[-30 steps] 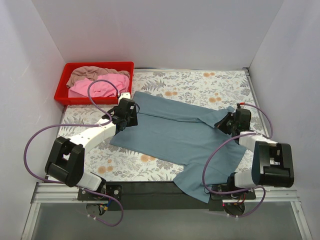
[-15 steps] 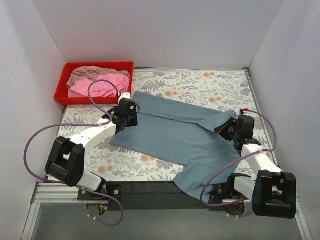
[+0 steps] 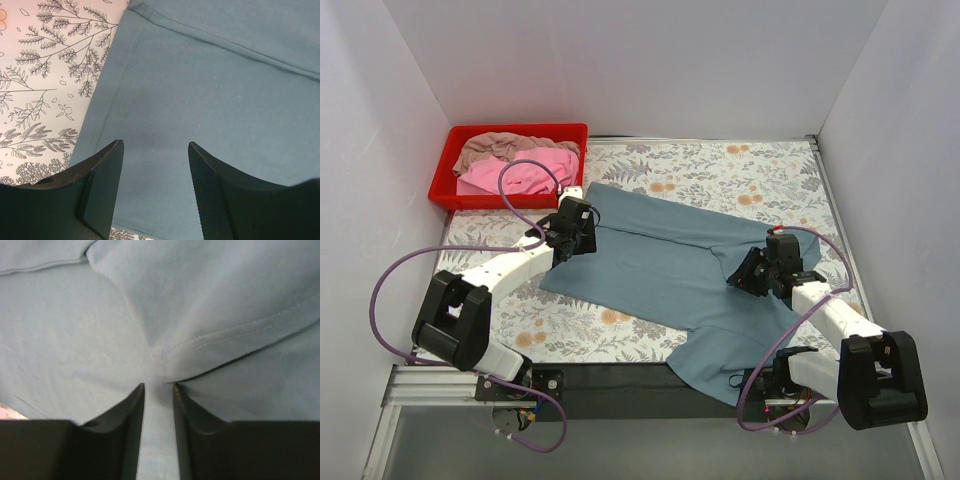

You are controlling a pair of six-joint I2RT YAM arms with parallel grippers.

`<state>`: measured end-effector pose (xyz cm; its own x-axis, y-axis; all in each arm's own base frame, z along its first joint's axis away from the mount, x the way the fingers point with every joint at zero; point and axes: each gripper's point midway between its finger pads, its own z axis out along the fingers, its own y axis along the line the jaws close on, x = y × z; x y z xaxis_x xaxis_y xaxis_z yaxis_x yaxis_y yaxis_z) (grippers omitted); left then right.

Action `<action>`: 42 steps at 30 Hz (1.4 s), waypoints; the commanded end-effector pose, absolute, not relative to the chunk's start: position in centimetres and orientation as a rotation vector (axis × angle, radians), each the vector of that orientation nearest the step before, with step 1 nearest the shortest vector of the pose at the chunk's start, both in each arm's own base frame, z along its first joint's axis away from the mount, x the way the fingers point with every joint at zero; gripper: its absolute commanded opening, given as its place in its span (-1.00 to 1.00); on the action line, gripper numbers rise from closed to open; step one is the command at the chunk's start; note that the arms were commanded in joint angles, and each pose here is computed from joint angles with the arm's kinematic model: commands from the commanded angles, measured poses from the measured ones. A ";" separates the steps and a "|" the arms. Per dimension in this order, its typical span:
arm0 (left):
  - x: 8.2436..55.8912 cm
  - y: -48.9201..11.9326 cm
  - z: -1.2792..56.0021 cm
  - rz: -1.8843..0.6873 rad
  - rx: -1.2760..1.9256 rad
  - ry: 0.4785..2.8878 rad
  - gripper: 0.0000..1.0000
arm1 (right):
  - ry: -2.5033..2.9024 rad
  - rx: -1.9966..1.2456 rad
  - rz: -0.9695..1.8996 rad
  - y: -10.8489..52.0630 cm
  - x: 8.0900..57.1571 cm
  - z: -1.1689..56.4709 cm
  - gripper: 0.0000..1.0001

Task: Fold and stack the t-shirts
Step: Fold the tshirt

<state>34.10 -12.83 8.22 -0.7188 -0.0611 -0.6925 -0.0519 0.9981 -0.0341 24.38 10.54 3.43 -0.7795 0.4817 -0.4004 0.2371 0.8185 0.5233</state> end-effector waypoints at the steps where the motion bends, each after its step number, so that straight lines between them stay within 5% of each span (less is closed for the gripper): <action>1: 35.0 -13.2 9.5 -0.028 -0.072 2.347 0.06 | 2.458 0.400 0.519 9.8 25.9 6.1 -0.25; 11: 34.9 -13.5 9.5 -0.044 -0.068 2.352 0.06 | 2.243 0.478 0.063 -0.8 28.8 11.1 -0.09; 16: 34.9 -13.5 9.6 -0.048 -0.067 2.351 0.06 | 2.052 0.560 0.323 -2.6 30.8 11.4 0.34; 21: 34.9 -13.6 9.6 -0.054 -0.060 2.354 0.06 | 1.994 0.498 0.380 -2.9 31.8 11.0 0.46; 36: 34.8 -13.8 9.2 -0.056 -0.052 2.368 0.06 | 2.047 0.412 0.519 -2.2 33.0 8.2 0.41; 42: 34.8 -13.9 9.1 -0.062 -0.044 2.373 0.06 | 2.060 0.405 0.642 -0.1 31.4 7.8 0.13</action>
